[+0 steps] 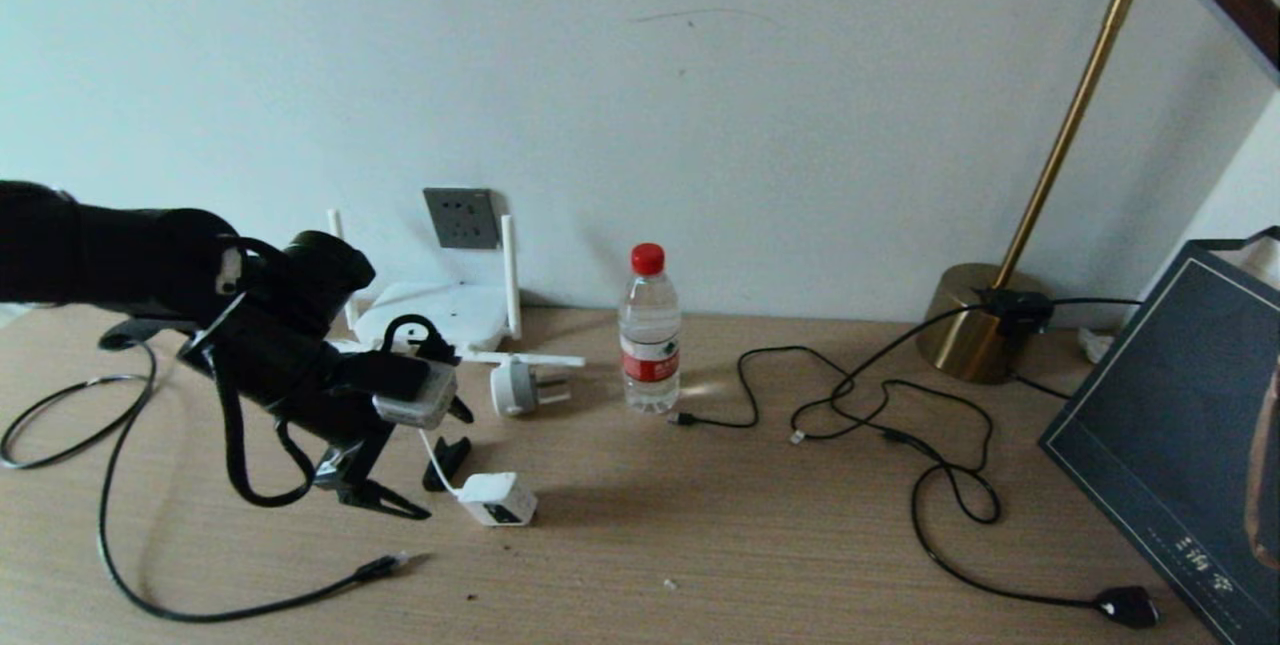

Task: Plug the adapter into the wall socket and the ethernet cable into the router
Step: Pick up plug

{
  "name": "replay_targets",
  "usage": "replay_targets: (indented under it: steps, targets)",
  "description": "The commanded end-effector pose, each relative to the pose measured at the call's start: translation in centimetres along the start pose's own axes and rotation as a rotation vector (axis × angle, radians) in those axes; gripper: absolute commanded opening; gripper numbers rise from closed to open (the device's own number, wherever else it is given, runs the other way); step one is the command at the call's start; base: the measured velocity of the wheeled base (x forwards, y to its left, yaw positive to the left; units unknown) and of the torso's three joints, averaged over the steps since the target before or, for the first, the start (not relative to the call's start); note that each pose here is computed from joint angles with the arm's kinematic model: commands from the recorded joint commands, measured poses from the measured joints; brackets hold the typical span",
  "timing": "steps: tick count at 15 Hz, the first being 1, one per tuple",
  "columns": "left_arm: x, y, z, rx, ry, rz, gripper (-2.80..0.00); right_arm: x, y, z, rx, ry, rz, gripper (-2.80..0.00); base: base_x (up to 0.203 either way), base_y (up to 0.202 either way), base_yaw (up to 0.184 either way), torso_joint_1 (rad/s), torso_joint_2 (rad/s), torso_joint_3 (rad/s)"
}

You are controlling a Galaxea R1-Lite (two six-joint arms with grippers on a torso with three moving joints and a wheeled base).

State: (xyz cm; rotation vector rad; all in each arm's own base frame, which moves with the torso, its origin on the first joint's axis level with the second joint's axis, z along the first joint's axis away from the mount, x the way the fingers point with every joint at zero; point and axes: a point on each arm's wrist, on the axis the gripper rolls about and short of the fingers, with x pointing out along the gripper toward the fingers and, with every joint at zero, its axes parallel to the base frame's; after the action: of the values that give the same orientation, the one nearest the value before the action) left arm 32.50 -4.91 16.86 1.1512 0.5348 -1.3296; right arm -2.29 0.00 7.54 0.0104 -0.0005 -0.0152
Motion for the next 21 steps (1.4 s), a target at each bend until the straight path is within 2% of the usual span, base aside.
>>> replay_targets:
  steps: [1,3,5,8,12,21]
  targets:
    - [2.1,0.6,0.5,-0.032,-0.015,-0.05,0.0,0.0,0.0,0.0,0.0,0.0,0.0,-2.8,0.0,0.0,0.0,0.0,0.0,0.0]
    - [2.8,1.5,1.7,-0.012,-0.021,-0.048,0.0,0.0,0.0,0.0,0.0,0.0,0.0,-2.8,0.0,0.0,0.0,0.0,0.0,0.0]
    - [3.8,2.4,2.9,0.019,0.016,-0.05,0.0,0.0,0.0,0.0,0.0,0.0,0.0,-2.8,0.0,0.0,0.0,0.0,0.0,0.0]
    - [4.3,2.6,4.4,0.018,0.043,-0.067,0.0,0.0,0.0,0.0,0.0,0.0,0.0,-2.8,0.0,0.0,0.0,0.0,0.0,0.0]
    - [4.5,2.5,4.6,0.023,0.08,-0.08,0.0,0.0,0.0,0.0,0.0,0.0,0.0,-2.8,0.0,0.0,0.0,0.0,0.0,0.0]
    - [5.1,2.1,4.6,0.002,0.084,-0.105,0.0,0.0,0.0,0.0,0.0,0.0,0.0,-2.8,0.0,0.0,0.0,0.0,0.0,0.0]
